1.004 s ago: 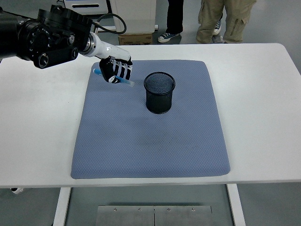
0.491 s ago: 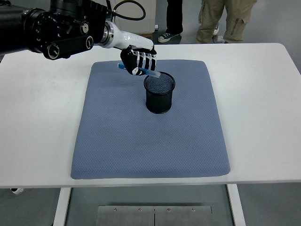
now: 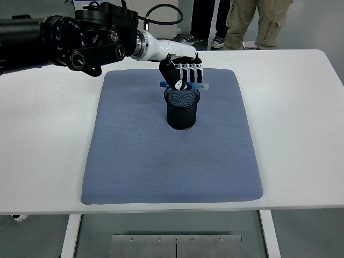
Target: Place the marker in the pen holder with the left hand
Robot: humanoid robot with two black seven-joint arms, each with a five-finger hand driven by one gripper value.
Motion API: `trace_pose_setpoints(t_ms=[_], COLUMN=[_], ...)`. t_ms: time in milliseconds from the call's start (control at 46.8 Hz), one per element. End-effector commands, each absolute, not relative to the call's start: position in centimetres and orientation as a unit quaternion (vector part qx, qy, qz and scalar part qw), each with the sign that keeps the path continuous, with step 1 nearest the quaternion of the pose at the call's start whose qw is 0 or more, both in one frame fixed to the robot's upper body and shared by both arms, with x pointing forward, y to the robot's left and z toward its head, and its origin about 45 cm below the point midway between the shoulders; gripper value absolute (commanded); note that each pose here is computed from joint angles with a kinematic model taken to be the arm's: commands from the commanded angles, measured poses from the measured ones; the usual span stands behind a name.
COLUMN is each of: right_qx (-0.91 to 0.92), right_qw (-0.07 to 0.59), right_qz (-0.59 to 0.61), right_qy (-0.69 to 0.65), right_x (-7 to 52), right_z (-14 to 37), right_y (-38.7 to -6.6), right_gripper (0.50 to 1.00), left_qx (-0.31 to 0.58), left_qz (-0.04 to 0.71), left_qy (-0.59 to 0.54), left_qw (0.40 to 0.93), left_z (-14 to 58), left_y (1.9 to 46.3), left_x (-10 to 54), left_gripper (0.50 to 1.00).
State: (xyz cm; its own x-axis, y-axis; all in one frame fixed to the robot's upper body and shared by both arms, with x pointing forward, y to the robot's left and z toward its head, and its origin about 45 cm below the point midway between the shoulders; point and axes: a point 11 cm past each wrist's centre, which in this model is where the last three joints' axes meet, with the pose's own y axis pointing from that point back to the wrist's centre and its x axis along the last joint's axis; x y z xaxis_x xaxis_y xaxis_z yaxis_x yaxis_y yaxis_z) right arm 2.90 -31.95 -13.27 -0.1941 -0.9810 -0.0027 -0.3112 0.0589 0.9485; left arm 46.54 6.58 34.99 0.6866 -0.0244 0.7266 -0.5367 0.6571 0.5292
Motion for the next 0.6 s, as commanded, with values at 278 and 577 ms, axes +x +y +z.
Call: trace_pose_setpoints(t_ms=[278,577], right_qx=[0.516,0.516], right_qw=[0.37,0.371], right_qz=[-0.452,-0.452], right_qy=[-0.626,-0.626], right_x=[2.9,2.9], right_z=[-13.3,-13.3], right_y=[-32.0,-32.0], right_gripper=[1.0,1.0], left_qx=[0.347,0.322], left_qz=[0.18,0.202], left_qy=[-0.322,-0.302], left_qw=[0.862,0.874], left_z=[33.8,33.7], left_y=[5.3,5.3], left_x=[46.3,46.4], left_gripper=[0.5,0.572])
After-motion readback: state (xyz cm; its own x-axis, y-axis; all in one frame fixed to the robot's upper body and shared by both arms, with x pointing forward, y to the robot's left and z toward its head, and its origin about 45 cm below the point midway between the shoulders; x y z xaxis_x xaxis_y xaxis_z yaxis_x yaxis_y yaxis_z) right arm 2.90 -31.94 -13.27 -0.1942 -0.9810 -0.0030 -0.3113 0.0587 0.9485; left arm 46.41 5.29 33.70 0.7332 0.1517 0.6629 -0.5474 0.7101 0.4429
